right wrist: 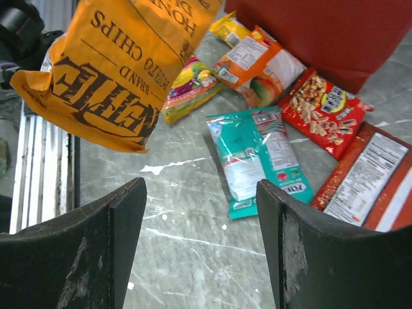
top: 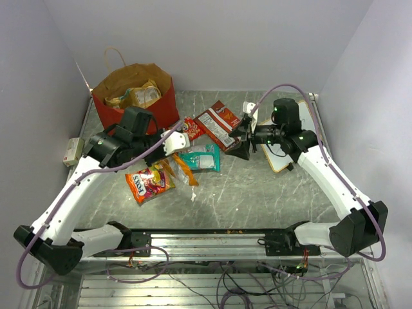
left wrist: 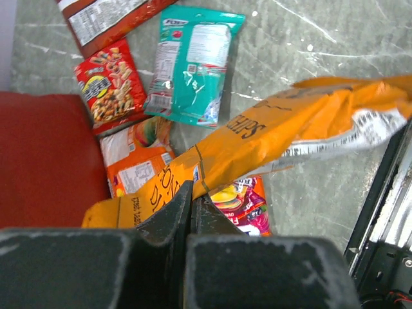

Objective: Place the snacks into the paper bag
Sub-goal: Place the snack in the paper bag.

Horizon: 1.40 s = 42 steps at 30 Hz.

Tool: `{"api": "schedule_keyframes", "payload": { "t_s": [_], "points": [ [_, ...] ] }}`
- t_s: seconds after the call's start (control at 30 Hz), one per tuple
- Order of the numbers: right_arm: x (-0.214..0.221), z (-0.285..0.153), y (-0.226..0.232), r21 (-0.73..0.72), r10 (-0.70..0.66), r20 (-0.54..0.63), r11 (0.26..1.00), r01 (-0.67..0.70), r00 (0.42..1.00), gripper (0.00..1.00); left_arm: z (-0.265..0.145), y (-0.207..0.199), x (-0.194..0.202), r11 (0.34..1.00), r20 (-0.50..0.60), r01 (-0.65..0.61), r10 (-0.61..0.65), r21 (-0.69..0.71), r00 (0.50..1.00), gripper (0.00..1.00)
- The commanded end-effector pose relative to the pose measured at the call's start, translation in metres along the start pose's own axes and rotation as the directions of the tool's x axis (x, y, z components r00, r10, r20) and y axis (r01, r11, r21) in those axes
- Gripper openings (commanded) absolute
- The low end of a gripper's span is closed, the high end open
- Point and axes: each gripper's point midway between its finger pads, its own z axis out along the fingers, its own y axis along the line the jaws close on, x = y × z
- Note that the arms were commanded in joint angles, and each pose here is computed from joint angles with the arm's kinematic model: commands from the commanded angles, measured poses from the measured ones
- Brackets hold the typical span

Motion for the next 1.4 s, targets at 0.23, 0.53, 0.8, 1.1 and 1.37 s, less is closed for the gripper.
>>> {"api": "schedule_keyframes", "payload": {
  "t_s": [0.23,0.53,0.8,1.1,1.37],
  "points": [
    [0.032,-0.015,-0.025,0.118,0.004,-0.083,0.993,0.006,0.997,0.69,-0.084,0.048,-0.030,0.919,0.079,0.239,-0.226,-0.315,0.971,0.07],
    [0.075,-0.031,-0.040,0.184,0.082,-0.094,0.981,-0.063,0.992,0.68,-0.146,0.096,-0.063,0.773,0.261,0.454,-0.373,-0.442,0.890,0.07],
    [0.089,-0.037,-0.039,0.208,0.101,-0.068,0.974,-0.085,0.993,0.68,-0.199,0.145,-0.077,0.600,0.387,0.529,-0.361,-0.600,0.848,0.07],
    [0.095,-0.038,-0.039,0.200,0.115,-0.066,0.975,-0.099,0.991,0.68,-0.235,0.187,-0.092,0.447,0.486,0.566,-0.291,-0.693,0.824,0.07],
    [0.095,-0.039,-0.038,0.200,0.104,-0.063,0.976,-0.090,0.993,0.68,-0.259,0.222,-0.106,0.344,0.552,0.593,-0.218,-0.728,0.805,0.07]
  ]
}}
